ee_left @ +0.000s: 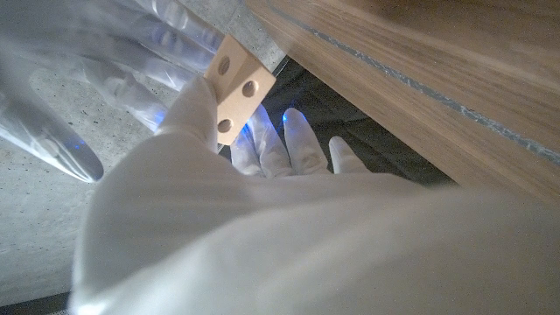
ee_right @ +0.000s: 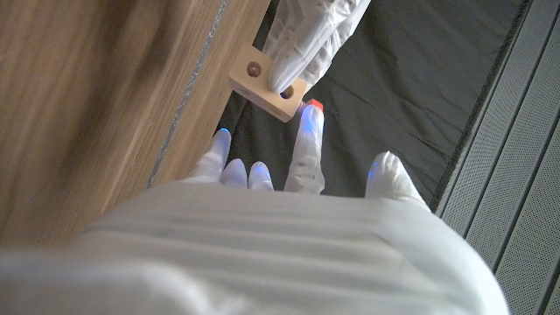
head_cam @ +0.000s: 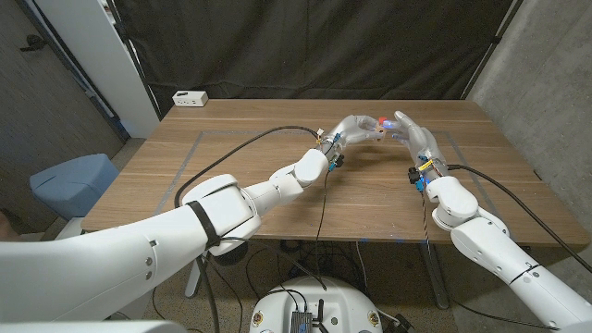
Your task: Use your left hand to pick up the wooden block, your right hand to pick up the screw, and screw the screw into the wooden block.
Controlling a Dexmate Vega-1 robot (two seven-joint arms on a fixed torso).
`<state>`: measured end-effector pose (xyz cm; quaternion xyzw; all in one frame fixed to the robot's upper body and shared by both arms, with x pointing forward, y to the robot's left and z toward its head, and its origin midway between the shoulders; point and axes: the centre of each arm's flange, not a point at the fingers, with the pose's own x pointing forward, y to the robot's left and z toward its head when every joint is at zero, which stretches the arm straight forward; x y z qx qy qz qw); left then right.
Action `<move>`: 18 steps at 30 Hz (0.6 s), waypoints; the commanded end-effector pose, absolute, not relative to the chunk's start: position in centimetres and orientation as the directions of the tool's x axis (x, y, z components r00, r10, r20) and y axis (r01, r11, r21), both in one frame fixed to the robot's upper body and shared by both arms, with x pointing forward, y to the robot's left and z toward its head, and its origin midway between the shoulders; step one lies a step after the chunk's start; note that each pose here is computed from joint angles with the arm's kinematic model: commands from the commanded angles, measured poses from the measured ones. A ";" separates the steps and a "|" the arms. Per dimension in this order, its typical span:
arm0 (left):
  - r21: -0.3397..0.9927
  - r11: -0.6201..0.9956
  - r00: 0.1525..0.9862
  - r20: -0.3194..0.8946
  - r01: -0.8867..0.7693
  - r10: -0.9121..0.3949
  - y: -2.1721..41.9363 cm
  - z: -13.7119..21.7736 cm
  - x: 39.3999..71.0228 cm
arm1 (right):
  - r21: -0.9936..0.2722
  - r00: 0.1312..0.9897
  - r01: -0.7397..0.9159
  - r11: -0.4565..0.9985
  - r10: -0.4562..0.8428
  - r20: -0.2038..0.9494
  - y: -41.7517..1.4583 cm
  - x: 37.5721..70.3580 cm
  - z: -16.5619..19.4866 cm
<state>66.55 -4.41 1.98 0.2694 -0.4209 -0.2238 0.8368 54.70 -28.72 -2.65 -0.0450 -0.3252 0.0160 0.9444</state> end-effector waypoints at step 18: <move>0.646 0.749 0.530 0.587 0.149 -0.612 -4.4 2.0 66.3 | -0.094 0.787 0.029 0.995 0.035 0.616 -30.5 53.5 -3.1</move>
